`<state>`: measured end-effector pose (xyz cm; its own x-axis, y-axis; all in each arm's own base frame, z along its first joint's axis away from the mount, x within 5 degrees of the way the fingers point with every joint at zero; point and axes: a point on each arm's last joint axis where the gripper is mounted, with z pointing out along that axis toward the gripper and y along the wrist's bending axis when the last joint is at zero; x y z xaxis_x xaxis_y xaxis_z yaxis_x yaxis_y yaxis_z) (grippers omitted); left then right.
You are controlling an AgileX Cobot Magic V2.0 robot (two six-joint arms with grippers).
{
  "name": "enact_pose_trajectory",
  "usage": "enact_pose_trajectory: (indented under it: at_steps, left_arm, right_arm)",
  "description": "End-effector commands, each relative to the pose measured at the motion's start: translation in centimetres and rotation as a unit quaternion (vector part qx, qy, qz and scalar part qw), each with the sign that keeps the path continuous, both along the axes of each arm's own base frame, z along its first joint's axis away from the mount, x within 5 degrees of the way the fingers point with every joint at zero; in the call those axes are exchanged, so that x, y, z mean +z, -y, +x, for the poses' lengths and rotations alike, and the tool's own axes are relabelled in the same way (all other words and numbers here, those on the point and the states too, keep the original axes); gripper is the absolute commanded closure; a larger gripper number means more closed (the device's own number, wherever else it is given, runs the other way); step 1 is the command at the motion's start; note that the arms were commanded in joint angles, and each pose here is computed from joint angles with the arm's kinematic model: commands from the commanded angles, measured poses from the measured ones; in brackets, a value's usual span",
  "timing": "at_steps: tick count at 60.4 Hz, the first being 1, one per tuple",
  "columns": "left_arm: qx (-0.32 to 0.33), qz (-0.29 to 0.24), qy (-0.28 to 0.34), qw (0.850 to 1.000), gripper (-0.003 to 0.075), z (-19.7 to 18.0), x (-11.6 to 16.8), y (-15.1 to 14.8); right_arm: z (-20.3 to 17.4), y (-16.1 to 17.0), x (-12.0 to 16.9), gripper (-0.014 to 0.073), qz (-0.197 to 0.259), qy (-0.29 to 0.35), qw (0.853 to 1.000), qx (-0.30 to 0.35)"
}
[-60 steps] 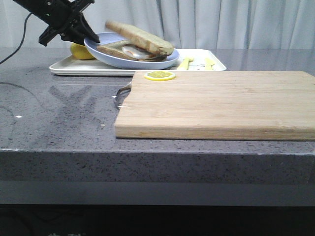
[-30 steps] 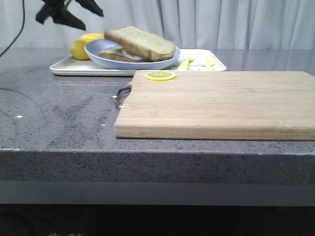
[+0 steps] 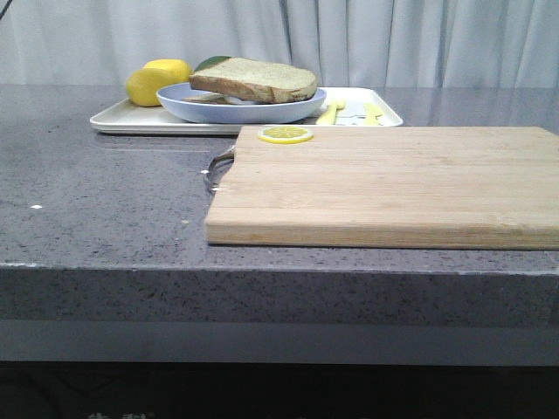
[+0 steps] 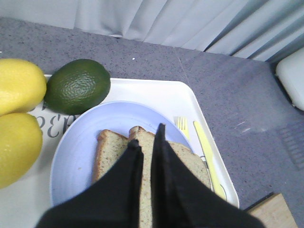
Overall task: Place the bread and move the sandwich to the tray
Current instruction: 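Release the plate and raise the left gripper away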
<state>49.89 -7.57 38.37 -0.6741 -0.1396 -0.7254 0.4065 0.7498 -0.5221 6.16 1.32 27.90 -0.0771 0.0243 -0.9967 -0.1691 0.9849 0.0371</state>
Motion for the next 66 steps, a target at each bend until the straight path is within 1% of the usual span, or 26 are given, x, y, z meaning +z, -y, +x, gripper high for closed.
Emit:
enact_pose_trajectory:
  at_steps: [1,9,14,18,24,28,33,34,35,40,42,46,50,55,66]
  left_arm:
    - [-0.024,-0.025,0.109,0.993,0.0739,-4.7,7.6,0.9]
    - [-0.001,0.009,0.140,0.990,0.0739,-6.2,9.7,0.3]
    - [0.042,0.067,0.164,0.983,0.0739,-7.3,11.1,-0.1]
    - [0.087,0.118,0.180,0.973,0.0739,-8.2,12.2,-0.3]
    - [0.107,0.136,0.180,0.968,0.0739,-9.0,13.0,-0.2]
    - [0.110,0.155,0.167,0.967,0.0739,-9.1,12.8,0.1]
    - [0.120,0.201,0.130,0.963,0.0739,-8.6,11.4,0.5]
    - [0.126,0.215,0.128,0.960,0.0739,-8.8,11.5,0.5]
    - [0.132,0.239,0.110,0.956,0.0739,-8.4,10.6,0.4]
    - [0.144,0.305,0.068,0.939,0.0739,-8.7,9.0,0.1]
    - [0.145,0.327,0.049,0.933,0.0739,-8.9,8.2,-0.1]
    - [0.140,0.352,0.010,0.925,0.0739,-9.5,6.7,-0.8]
    - [0.135,0.362,-0.027,0.922,0.0739,-10.1,5.2,-1.6]
    - [0.139,0.357,-0.064,0.921,0.0739,-11.2,3.6,-3.0]
    - [0.165,0.313,-0.071,0.933,0.0739,-14.4,1.0,-5.8]
  right_arm:
    - [0.0,0.2,1.6,0.0680,0.006,0.049,0.999,-0.014]
    - [0.0,0.2,1.6,0.0680,0.006,0.049,0.999,-0.013]
    - [0.0,0.2,1.6,0.0680,0.006,0.049,0.999,-0.013]
    - [0.0,0.2,1.6,0.0680,0.006,0.048,0.999,-0.013]
    - [0.0,0.2,1.6,0.0680,0.006,0.047,0.999,-0.013]
    - [0.0,0.2,1.6,0.0680,0.006,0.047,0.999,-0.013]
    - [0.0,0.2,1.5,0.0680,0.006,0.046,0.999,-0.012]
    - [0.0,0.2,1.5,0.0680,0.006,0.046,0.999,-0.012]
    - [0.0,0.2,1.5,0.0680,0.006,0.046,0.999,-0.012]
    - [0.0,0.2,1.5,0.0680,0.006,0.046,0.999,-0.012]
    - [0.0,0.2,1.5,0.0680,0.005,0.044,0.999,-0.012]
    - [0.0,0.2,1.4,0.0680,0.005,0.040,0.999,-0.010]
    - [0.0,0.2,1.4,0.0680,0.004,0.036,0.999,-0.009]
    - [0.0,0.1,1.3,0.0680,0.004,0.032,0.999,-0.008]
    - [0.0,0.1,1.3,0.0680,0.003,0.031,0.999,-0.008]
